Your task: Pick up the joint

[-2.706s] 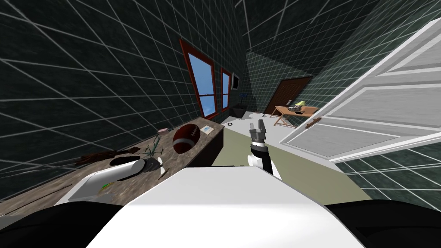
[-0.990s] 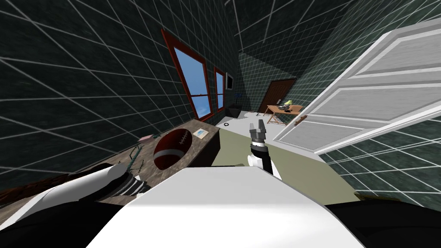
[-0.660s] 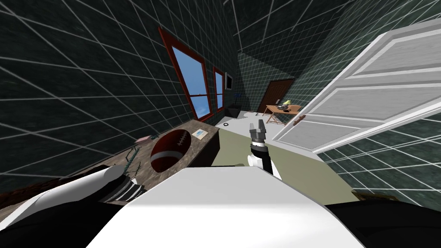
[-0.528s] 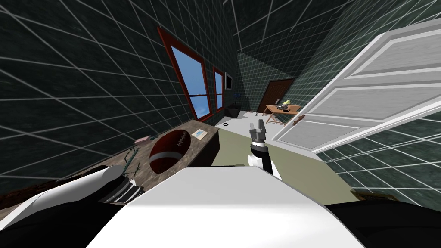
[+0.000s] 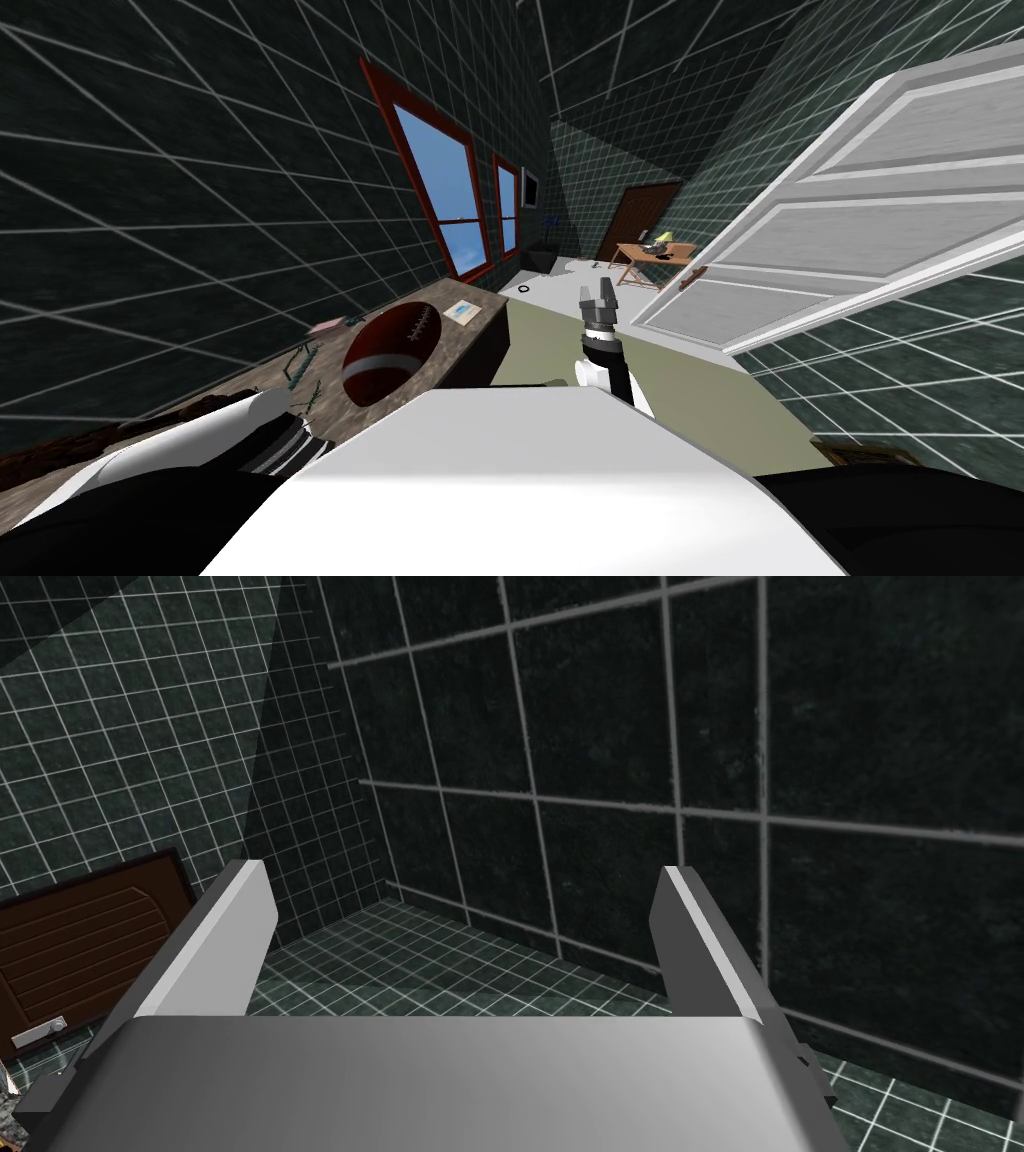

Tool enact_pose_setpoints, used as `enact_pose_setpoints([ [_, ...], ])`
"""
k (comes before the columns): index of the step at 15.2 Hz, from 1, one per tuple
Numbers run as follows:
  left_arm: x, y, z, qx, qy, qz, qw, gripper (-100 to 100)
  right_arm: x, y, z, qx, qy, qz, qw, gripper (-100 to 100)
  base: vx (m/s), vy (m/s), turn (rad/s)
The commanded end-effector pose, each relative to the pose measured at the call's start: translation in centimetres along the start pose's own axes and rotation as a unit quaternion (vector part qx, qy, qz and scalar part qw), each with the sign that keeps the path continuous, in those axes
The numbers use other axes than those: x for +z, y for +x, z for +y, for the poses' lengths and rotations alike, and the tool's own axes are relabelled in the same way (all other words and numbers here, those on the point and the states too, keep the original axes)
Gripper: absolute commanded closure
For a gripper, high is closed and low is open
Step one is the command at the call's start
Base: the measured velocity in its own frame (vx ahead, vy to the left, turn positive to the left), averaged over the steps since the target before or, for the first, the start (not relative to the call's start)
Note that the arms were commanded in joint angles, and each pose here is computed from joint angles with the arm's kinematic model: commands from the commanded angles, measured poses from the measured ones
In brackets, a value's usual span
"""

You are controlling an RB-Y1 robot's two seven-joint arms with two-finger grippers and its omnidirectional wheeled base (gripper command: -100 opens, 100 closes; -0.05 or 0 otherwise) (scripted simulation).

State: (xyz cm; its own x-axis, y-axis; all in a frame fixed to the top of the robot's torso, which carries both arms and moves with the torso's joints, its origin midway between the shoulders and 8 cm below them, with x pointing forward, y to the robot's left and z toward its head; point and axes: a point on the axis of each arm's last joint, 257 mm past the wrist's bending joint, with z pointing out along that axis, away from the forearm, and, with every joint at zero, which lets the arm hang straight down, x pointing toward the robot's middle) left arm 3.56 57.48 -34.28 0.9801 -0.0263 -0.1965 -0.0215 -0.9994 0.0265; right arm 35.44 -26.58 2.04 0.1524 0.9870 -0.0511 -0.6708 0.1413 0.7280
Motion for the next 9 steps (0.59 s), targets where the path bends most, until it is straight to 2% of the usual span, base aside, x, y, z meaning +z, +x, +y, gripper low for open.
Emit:
enact_pose_setpoints([
  [1,0.0,0.0,0.0,0.0,0.0,0.0,1.0,-100,0.0,0.0,0.0,0.0,0.0,0.0,1.0,0,-0.008,-0.003,-0.002],
  [2,0.1,0.1,-0.1,0.0,0.001,0.001,1.0,100,0.0,0.0,0.0,0.0,0.0,0.0,1.0,0,0.0,0.0,0.0],
  [6,0.0,0.1,-0.1,0.001,0.002,0.001,1.0,100,0.0,0.0,0.0,0.0,0.0,0.0,1.0,0,0.0,0.0,0.0],
  [7,-1.1,-0.1,0.1,0.001,0.001,0.001,1.0,100,0.0,0.0,0.0,0.0,0.0,0.0,1.0,0,0.0,0.0,0.0],
  [9,-1.8,-0.1,0.2,0.001,0.002,0.001,1.0,100,0.0,0.0,0.0,0.0,0.0,0.0,1.0,0,0.009,0.006,0.007],
])
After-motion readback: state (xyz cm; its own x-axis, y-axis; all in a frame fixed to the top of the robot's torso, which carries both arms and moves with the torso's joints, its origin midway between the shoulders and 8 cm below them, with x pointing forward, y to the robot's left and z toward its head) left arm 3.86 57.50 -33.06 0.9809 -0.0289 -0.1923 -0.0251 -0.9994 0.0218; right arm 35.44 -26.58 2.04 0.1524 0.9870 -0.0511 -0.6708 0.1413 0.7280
